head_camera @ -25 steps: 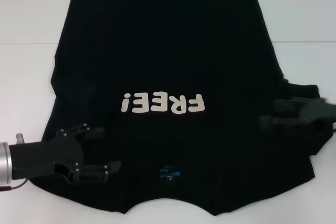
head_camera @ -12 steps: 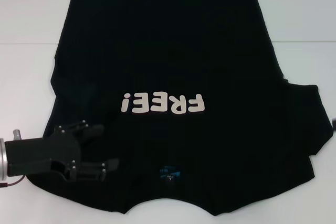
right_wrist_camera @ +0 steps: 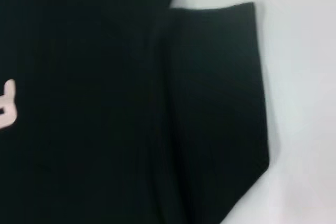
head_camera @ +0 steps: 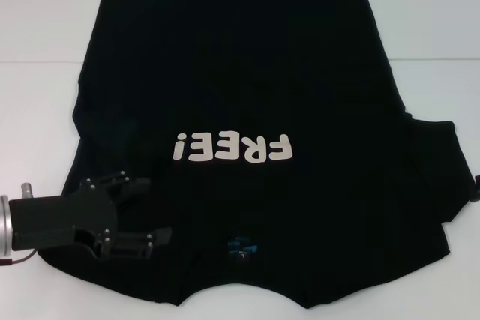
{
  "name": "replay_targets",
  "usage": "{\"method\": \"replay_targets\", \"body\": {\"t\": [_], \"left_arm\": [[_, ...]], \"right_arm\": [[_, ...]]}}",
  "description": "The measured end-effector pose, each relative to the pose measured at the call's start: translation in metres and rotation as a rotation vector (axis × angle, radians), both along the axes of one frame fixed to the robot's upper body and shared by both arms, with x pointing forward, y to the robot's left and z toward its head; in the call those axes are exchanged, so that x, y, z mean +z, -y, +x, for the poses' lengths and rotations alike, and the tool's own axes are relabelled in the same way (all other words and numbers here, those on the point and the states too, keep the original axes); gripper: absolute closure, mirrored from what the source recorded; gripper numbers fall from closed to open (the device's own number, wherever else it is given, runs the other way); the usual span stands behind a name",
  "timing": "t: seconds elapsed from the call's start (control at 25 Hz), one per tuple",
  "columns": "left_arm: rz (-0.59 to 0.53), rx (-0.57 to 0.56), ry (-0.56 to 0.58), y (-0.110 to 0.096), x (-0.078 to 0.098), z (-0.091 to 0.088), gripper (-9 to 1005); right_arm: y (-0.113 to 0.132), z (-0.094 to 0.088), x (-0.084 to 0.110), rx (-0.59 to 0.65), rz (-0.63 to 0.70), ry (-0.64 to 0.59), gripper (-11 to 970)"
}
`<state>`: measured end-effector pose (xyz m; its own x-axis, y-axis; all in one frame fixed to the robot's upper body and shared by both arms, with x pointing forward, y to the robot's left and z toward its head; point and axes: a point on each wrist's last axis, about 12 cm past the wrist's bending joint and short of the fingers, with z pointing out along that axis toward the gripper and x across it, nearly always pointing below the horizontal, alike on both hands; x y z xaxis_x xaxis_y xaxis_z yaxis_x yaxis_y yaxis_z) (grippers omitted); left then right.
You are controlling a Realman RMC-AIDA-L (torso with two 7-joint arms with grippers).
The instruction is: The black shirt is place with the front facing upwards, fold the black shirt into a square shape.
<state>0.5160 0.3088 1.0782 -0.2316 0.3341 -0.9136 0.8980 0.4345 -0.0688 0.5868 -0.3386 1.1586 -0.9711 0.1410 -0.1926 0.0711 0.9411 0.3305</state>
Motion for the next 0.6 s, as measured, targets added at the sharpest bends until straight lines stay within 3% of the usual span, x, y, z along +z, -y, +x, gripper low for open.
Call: {"method": "replay_targets", "body": {"t": [0.6], "left_arm": [[0.003,0.012,0.001,-0.002,0.001,0.002,48]], "right_arm": [[-0.004,0.023,-0.018,-0.020,-0.027,0.047,219]]}}
